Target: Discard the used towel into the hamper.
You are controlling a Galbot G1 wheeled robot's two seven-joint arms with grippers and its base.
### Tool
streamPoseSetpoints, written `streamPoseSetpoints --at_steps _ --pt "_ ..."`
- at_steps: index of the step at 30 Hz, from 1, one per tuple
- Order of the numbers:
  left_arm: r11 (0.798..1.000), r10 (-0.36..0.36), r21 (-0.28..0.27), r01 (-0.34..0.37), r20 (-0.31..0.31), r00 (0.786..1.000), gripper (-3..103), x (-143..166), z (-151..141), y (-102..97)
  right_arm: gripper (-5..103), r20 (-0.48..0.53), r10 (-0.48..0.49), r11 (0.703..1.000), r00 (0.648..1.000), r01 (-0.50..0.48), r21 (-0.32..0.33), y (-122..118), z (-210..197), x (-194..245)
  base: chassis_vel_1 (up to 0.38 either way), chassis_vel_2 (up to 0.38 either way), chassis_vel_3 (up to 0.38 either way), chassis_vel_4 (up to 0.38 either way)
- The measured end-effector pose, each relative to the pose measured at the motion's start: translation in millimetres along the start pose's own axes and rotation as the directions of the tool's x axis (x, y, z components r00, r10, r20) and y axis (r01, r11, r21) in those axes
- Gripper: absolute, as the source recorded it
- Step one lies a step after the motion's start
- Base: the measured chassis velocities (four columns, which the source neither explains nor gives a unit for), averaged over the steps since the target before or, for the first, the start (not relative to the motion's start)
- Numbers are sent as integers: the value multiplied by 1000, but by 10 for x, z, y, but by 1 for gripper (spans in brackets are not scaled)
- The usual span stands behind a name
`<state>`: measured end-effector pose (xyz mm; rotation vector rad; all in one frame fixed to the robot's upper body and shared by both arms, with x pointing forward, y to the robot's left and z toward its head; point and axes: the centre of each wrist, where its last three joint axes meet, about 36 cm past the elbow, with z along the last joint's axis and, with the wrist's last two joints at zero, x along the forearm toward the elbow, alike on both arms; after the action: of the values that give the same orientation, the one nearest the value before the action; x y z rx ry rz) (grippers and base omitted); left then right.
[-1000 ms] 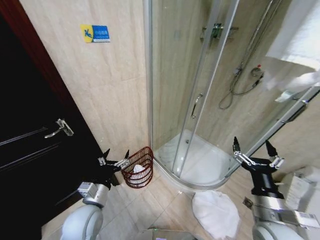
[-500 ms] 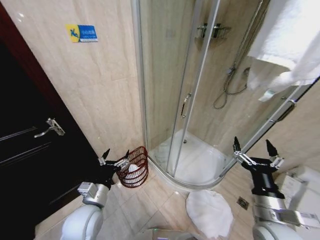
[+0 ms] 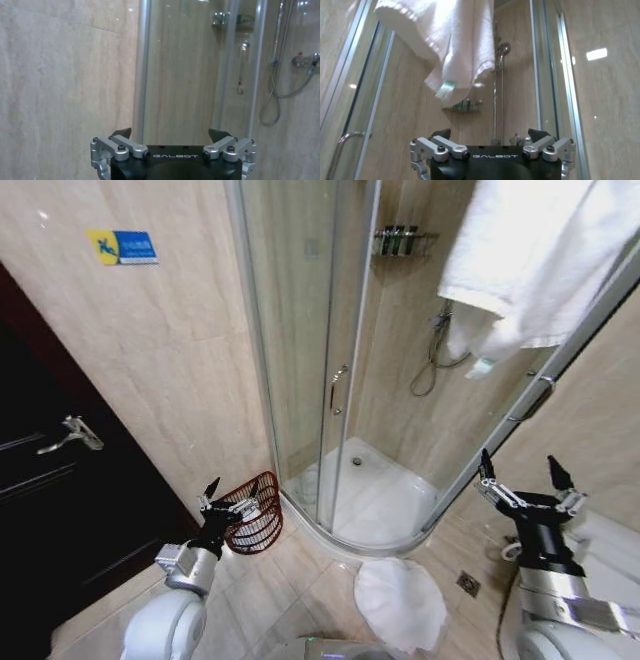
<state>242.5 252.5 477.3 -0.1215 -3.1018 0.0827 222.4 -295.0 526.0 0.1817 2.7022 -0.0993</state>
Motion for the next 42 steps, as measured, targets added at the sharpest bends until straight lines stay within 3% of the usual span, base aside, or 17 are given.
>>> streamPoseSetpoints --at_steps 24,33,42 --pt "1000 0 0 0 0 1000 100 0 0 1 100 25 19 1000 1000 -19 11 -102 -39 -33 -42 -44 52 45" --pt "1000 0 0 0 0 1000 100 0 0 0 100 176 -6 998 984 -5 60 -155 -92 -168 -85 -93 82 64" --pt "1000 0 -1 0 0 1000 100 0 -1 1 100 274 38 999 961 -46 25 -229 -259 -515 27 18 -23 -14"
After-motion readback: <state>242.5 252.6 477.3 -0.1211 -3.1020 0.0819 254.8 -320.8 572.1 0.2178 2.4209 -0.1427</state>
